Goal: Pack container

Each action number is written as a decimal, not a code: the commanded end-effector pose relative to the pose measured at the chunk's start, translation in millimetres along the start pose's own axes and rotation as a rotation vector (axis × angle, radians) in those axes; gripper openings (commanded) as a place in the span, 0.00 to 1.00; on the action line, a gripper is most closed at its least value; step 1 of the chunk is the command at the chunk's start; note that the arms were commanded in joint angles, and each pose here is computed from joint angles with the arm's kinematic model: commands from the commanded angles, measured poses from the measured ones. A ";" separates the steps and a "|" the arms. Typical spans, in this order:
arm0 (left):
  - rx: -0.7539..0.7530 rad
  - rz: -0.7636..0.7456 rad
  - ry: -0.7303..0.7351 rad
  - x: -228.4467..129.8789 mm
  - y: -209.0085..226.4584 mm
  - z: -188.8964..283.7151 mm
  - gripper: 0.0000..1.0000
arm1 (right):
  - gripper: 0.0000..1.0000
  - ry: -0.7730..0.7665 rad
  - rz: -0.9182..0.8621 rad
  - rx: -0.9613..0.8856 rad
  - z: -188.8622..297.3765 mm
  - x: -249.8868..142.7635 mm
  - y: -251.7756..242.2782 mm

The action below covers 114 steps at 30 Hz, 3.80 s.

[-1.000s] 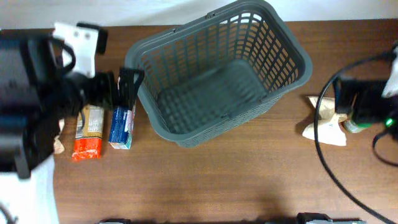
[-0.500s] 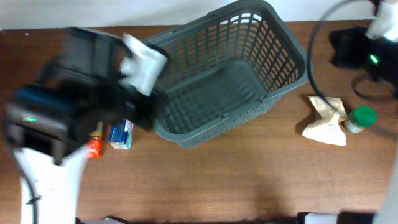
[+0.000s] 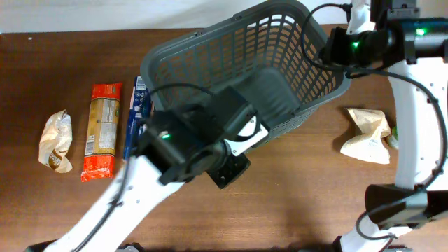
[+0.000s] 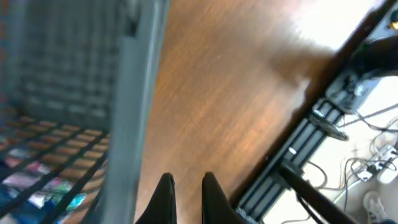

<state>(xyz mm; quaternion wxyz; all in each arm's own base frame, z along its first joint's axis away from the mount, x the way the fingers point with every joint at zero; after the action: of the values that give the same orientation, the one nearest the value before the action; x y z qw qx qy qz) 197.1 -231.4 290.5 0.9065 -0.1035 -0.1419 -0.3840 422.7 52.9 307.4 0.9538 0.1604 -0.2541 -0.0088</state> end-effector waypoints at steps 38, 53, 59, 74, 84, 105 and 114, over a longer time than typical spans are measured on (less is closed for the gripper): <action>0.168 0.159 -0.022 4.1 103.7 -54.9 0.02 | 0.04 0.256 0.046 -0.188 -1.8 -60.2 -26.9; 0.573 0.373 -0.360 3.0 164.4 143.6 0.98 | 0.04 -0.449 -0.146 -0.347 219.6 0.1 -72.9; 0.529 0.577 -0.230 -12.8 240.8 103.8 1.00 | 0.53 -0.474 -0.439 -0.563 273.8 -49.1 -161.3; 0.160 0.778 0.302 -61.0 347.3 -129.9 0.99 | 0.99 -0.468 -0.514 -0.611 283.2 -63.6 -182.5; 0.032 0.794 0.523 -101.5 346.2 -225.7 0.89 | 0.99 -0.468 -0.514 -0.611 283.2 -63.6 -182.5; 0.655 0.128 -0.611 92.6 316.8 174.8 0.02 | 0.99 -0.468 -0.514 -0.611 283.2 -63.6 -182.5; 0.578 -0.823 -0.630 194.5 148.0 140.5 0.01 | 0.99 -0.468 -0.514 -0.611 283.2 -63.6 -182.5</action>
<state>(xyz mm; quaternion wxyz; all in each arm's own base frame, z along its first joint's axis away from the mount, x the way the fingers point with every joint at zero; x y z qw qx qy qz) 384.3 -165.7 534.5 0.6448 0.0906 -0.5998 -0.4651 243.4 -199.1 450.5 0.8439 -0.0764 -0.3978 -0.3518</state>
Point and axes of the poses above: each gripper's point midway between its finger pads, its own z axis back along the fingers, its own y axis along the line the jaws close on, x = y × z, the point moved 1 cm from there along z, back along the fingers, and after that the axes turned 7 degrees about z, right-handed, at the moved point
